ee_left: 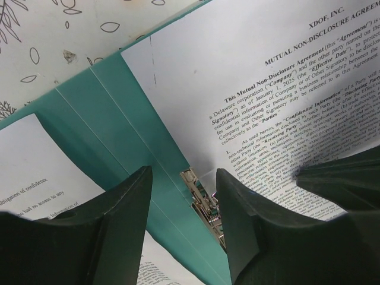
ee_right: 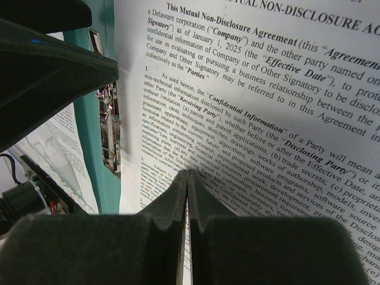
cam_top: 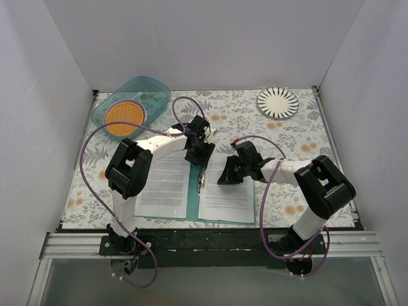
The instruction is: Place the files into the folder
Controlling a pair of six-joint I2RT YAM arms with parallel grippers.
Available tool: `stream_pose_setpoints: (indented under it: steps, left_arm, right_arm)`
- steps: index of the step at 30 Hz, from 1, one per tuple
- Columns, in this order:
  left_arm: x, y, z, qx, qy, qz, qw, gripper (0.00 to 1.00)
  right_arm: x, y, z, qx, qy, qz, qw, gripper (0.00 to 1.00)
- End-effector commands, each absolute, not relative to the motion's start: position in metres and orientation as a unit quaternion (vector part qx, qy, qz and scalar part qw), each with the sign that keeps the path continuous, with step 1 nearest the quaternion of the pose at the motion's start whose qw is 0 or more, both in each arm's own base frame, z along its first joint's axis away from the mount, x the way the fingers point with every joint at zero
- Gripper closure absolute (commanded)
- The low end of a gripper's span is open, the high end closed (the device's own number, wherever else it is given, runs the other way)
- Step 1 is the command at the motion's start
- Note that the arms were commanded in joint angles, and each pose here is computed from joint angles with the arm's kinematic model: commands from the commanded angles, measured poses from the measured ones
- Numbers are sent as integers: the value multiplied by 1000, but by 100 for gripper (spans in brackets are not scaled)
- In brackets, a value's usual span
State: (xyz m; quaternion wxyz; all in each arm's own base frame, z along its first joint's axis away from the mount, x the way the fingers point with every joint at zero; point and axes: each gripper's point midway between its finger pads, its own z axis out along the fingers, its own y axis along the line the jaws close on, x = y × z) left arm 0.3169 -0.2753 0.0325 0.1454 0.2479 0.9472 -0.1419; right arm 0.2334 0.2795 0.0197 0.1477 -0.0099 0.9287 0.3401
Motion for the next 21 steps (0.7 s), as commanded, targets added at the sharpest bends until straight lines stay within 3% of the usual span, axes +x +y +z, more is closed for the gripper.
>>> stream_pose_setpoints:
  steps: [1,21]
  left_arm:
    - [327,-282,43,246,943,-154,164,55]
    - [325,-290,61,253,936,-177,168,81]
  right_arm:
    - [209,254,-11,-2,953,282,109,95]
    - [203,251,-17,4,954,282,100,99]
